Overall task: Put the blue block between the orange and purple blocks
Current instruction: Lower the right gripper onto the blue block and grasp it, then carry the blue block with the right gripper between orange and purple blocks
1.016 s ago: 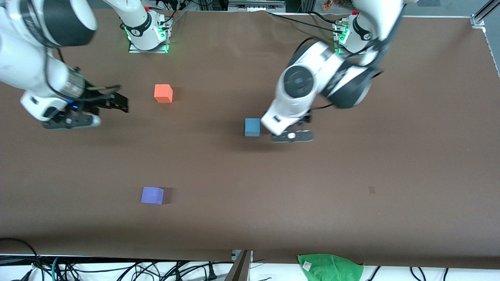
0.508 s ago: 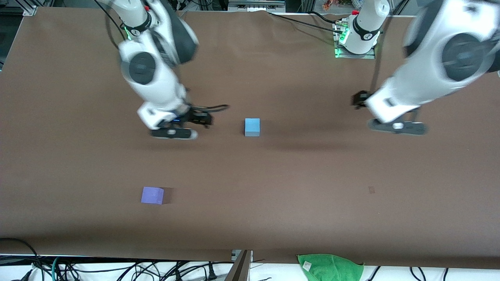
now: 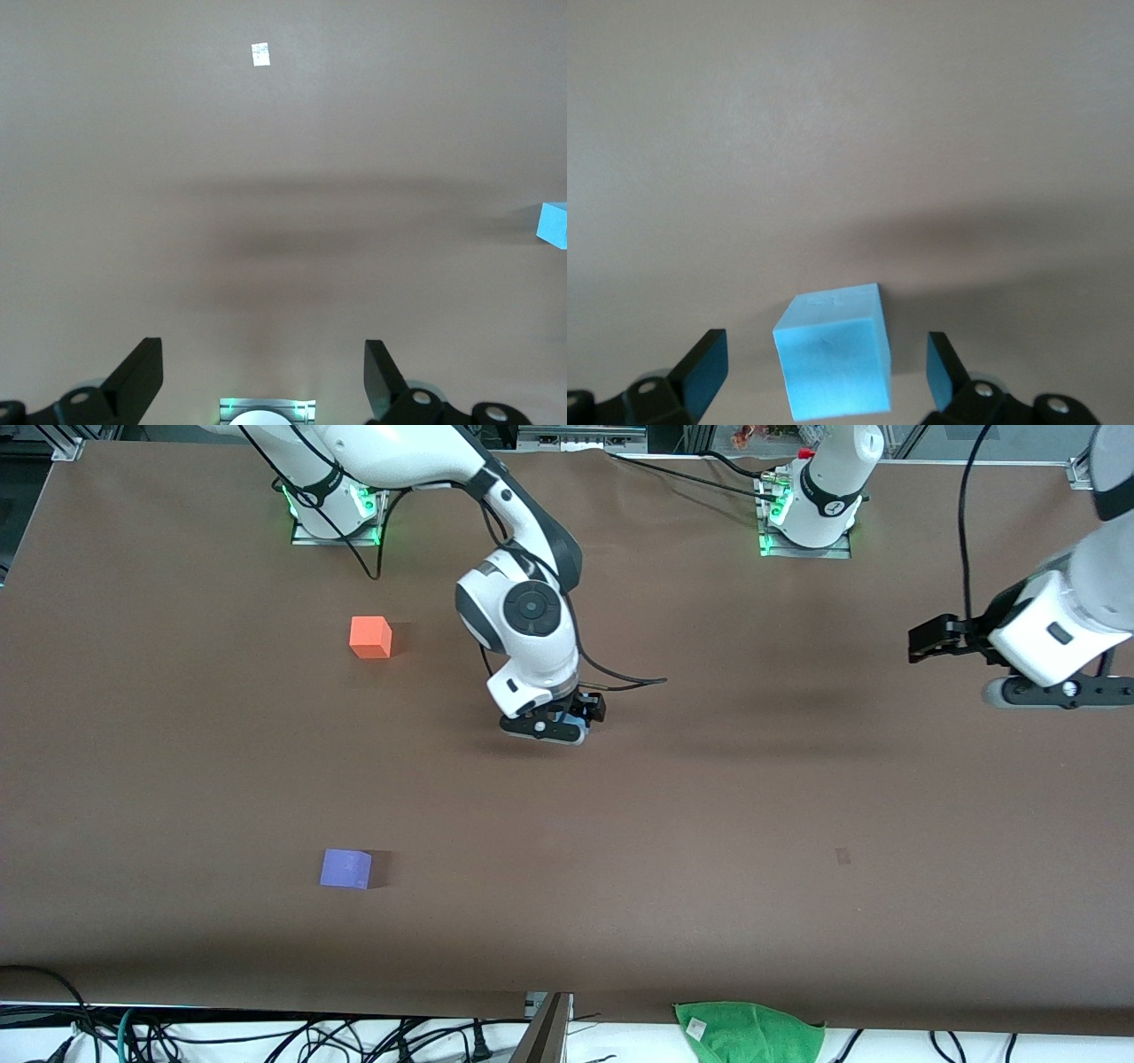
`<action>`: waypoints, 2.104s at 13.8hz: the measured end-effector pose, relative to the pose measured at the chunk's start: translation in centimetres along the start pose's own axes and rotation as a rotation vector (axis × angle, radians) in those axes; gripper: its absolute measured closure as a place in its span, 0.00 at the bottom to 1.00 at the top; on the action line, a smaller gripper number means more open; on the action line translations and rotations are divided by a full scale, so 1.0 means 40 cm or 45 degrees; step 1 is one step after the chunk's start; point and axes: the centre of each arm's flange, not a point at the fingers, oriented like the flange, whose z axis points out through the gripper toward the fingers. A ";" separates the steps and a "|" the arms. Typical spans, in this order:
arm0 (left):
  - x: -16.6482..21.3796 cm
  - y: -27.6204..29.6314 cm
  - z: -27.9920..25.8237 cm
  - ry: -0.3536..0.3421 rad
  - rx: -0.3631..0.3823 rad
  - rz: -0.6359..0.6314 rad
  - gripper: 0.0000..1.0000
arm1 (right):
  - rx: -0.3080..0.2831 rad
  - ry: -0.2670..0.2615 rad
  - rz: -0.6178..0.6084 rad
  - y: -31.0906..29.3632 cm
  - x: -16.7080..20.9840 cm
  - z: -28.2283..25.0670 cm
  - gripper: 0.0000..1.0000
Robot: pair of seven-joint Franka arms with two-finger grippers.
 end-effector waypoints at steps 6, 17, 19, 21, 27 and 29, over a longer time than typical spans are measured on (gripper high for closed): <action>-0.112 -0.013 0.011 0.160 0.012 0.026 0.00 | -0.076 0.061 -0.088 -0.045 -0.085 0.091 0.00; -0.108 -0.034 0.042 0.145 0.010 0.007 0.00 | -0.124 0.110 -0.133 -0.025 -0.047 0.103 0.41; -0.108 -0.031 0.040 0.150 0.010 0.010 0.00 | -0.152 0.106 -0.157 0.019 0.030 0.023 0.41; -0.108 -0.024 0.039 0.151 0.011 0.016 0.00 | -0.190 0.069 -0.200 0.107 0.129 -0.071 0.41; -0.109 -0.011 0.038 0.153 0.013 0.028 0.00 | -0.224 -0.021 -0.275 0.458 0.268 -0.161 0.41; -0.109 -0.010 0.038 0.153 0.013 0.029 0.00 | -0.236 -0.038 -0.277 0.572 0.254 -0.142 0.41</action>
